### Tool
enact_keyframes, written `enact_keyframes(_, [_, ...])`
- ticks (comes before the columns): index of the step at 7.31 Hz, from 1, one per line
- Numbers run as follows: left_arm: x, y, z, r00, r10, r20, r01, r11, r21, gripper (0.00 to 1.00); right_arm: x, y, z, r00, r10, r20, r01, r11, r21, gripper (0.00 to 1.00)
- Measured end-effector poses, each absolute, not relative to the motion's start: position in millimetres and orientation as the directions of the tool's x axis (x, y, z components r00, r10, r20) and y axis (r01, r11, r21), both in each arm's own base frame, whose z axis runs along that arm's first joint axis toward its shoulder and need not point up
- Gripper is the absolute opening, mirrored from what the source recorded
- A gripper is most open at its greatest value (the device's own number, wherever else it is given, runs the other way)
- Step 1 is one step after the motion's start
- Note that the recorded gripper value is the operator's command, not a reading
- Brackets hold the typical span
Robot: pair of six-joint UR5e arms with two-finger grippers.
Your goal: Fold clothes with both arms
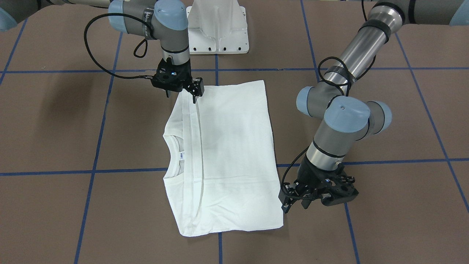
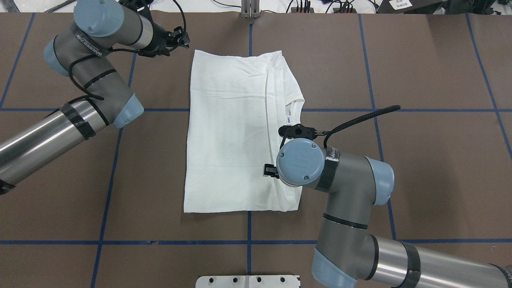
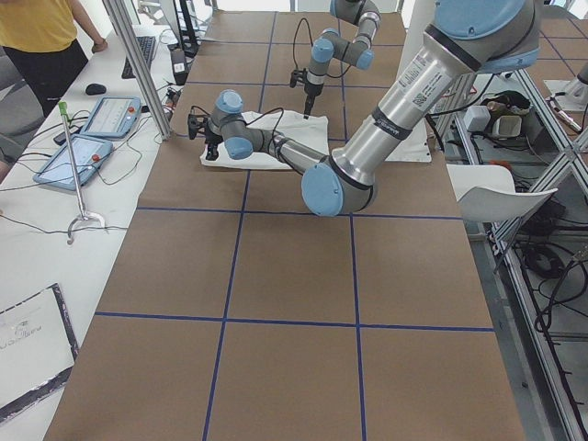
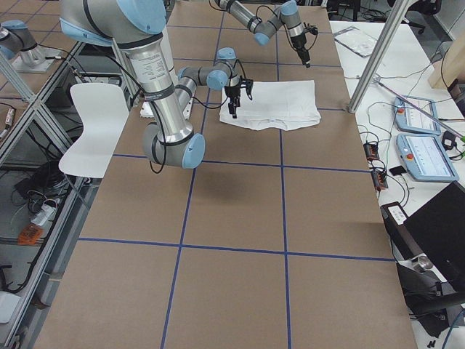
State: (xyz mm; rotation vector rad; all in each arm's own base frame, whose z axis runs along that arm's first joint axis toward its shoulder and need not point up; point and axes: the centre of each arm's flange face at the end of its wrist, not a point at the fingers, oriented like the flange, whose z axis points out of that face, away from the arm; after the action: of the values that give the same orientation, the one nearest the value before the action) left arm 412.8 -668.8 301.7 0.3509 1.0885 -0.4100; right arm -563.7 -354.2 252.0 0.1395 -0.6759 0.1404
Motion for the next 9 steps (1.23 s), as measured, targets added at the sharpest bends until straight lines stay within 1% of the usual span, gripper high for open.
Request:
enact_keyframes(2, [406, -665, 304, 0.398, -0.146, -0.906, 0.485, 0.871, 0.073, 0.70, -580, -352, 258, 0.808, -0.029, 0.588, -0.078, 0.985, 0.155, 1.00])
enact_keyframes(4, [402, -666, 304, 0.395, -0.146, -0.907, 0.484, 0.872, 0.070, 0.70, -580, -349, 268, 0.840, -0.083, 0.537, -0.020, 0.983, 0.184, 1.00])
enact_keyframes(5, [399, -667, 304, 0.393, -0.147, -0.908, 0.483, 0.873, 0.067, 0.70, -570, -349, 279, 0.851, -0.106, 0.515, 0.004, 0.981, 0.195, 1.00])
enact_keyframes(7, [396, -668, 302, 0.389, -0.149, -0.909, 0.480, 0.875, 0.062, 0.70, -517, -341, 303, 0.852, -0.167, 0.497, 0.056, 0.971, 0.232, 1.00])
enact_keyframes(8, [395, -666, 297, 0.388, -0.152, -0.909, 0.480, 0.876, 0.058, 0.70, -497, -334, 308, 0.848, -0.164, 0.503, 0.050, 0.972, 0.231, 1.00])
enact_keyframes(9, [392, -663, 290, 0.386, -0.156, -0.909, 0.481, 0.875, 0.054, 0.70, -489, -328, 304, 0.841, -0.087, 0.533, -0.020, 0.981, 0.191, 1.00])
